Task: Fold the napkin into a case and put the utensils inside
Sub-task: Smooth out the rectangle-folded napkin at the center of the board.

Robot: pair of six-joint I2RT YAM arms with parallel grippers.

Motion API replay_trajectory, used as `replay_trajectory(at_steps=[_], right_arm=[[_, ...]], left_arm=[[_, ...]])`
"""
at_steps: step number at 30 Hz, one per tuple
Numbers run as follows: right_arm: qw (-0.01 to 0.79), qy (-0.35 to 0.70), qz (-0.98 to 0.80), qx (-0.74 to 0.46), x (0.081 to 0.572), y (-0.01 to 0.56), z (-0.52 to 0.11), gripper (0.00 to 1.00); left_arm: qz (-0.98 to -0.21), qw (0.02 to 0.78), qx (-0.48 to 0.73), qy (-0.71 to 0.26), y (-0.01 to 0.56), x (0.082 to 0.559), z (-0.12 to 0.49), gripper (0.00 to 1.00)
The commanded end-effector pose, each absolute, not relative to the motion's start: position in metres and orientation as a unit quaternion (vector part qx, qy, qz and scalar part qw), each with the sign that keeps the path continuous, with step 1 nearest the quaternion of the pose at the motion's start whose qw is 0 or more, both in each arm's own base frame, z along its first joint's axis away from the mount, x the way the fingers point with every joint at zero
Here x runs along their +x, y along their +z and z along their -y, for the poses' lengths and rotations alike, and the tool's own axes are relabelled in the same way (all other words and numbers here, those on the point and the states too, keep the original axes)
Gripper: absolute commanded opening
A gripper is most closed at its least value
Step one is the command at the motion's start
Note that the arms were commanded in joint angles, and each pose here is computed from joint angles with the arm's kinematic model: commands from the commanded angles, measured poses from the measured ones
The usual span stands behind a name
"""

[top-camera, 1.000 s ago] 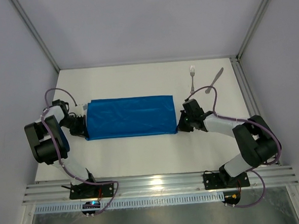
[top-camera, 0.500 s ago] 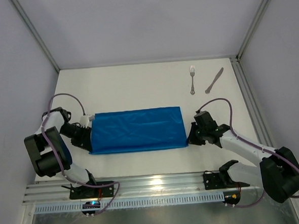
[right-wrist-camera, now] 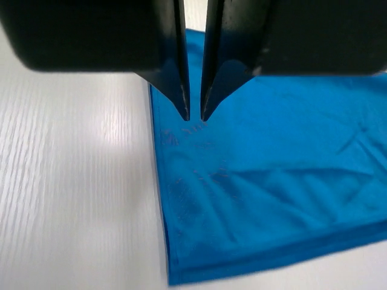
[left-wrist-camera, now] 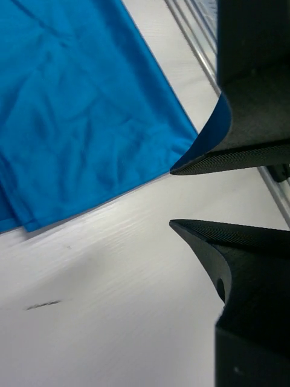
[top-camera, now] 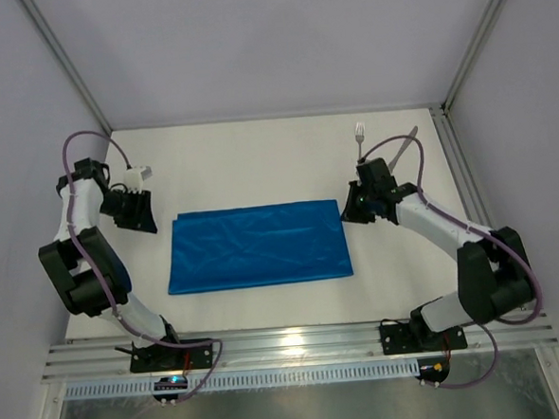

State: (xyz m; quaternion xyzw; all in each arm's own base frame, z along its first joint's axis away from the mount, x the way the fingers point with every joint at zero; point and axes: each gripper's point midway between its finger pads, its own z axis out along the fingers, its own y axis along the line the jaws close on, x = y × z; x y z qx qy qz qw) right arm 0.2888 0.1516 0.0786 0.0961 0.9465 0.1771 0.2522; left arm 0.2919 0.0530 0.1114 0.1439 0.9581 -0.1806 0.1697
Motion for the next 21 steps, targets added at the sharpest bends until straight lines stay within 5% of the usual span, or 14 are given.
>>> replay_trajectory(at_steps=[1,10,14,21], right_arm=[[0.300,0.182,-0.934,0.062,0.351,0.097,-0.155,0.14],[0.281,0.134,-0.950,0.027,0.403,0.071,-0.161,0.20],[0.268,0.118,-0.956,0.027,0.408,0.055,-0.157,0.30],[0.248,0.109,-0.962,0.035,0.410,0.033,-0.150,0.34]], left_arm=[[-0.958,0.188,0.128,-0.176,0.096,0.334,-0.044,0.37],[-0.961,0.192,0.137,-0.142,0.063,0.376,-0.047,0.49],[-0.963,0.185,0.138,-0.139,0.050,0.380,-0.045,0.49],[-0.962,0.179,0.138,-0.156,0.033,0.382,-0.039,0.47]])
